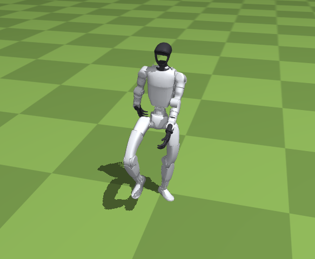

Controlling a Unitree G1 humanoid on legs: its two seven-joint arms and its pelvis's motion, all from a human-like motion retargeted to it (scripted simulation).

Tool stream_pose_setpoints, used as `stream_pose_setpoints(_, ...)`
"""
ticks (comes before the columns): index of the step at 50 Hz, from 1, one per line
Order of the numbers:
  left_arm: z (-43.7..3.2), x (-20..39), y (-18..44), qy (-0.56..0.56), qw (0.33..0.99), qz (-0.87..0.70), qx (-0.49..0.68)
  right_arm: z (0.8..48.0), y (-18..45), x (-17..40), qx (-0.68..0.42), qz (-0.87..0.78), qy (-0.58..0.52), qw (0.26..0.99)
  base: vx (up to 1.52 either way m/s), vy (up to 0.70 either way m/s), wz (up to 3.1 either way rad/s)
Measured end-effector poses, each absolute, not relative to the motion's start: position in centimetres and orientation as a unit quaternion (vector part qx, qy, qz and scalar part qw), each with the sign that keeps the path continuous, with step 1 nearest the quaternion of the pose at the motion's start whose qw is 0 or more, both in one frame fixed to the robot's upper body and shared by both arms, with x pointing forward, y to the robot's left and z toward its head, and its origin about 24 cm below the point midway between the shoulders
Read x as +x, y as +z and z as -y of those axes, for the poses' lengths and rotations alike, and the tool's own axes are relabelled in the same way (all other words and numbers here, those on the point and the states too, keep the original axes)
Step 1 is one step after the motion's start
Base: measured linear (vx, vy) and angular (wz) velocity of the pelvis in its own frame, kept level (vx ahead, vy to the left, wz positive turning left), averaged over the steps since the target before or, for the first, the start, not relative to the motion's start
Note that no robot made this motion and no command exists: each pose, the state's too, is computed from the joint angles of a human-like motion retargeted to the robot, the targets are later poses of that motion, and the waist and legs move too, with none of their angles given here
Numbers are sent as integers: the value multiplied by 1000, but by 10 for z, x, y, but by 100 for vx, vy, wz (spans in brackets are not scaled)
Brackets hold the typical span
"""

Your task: In place motions

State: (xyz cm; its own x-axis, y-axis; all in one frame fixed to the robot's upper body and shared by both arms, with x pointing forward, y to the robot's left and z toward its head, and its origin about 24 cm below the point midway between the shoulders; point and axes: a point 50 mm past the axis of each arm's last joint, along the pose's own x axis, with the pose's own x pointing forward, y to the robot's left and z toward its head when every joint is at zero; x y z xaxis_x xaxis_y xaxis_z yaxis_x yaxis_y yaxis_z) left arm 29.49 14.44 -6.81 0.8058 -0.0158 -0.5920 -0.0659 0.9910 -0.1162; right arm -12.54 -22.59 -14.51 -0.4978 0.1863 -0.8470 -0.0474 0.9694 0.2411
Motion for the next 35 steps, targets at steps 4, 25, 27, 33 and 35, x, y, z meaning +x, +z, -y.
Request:
stream_pose_setpoints(4,-155,247,-108,23,912,-407,-43,223,-160,-80,-3,-811,171,560,3,-4,-60)
stream_pose_setpoints(25,-192,11,-178,59,688,-723,-25,216,-173,-10,-90,-732,224,637,3,-14,-48)
stream_pose_setpoints(27,-197,4,-177,67,685,-725,-25,217,-172,-18,-88,-746,219,623,-2,-23,-30)
stream_pose_setpoints(33,-207,-22,-175,120,665,-735,-57,221,-168,-29,-76,-778,210,588,-5,-22,10)
stream_pose_setpoints(35,-212,-39,-173,143,647,-746,-66,219,-169,-23,-77,-779,205,588,-3,-20,13)
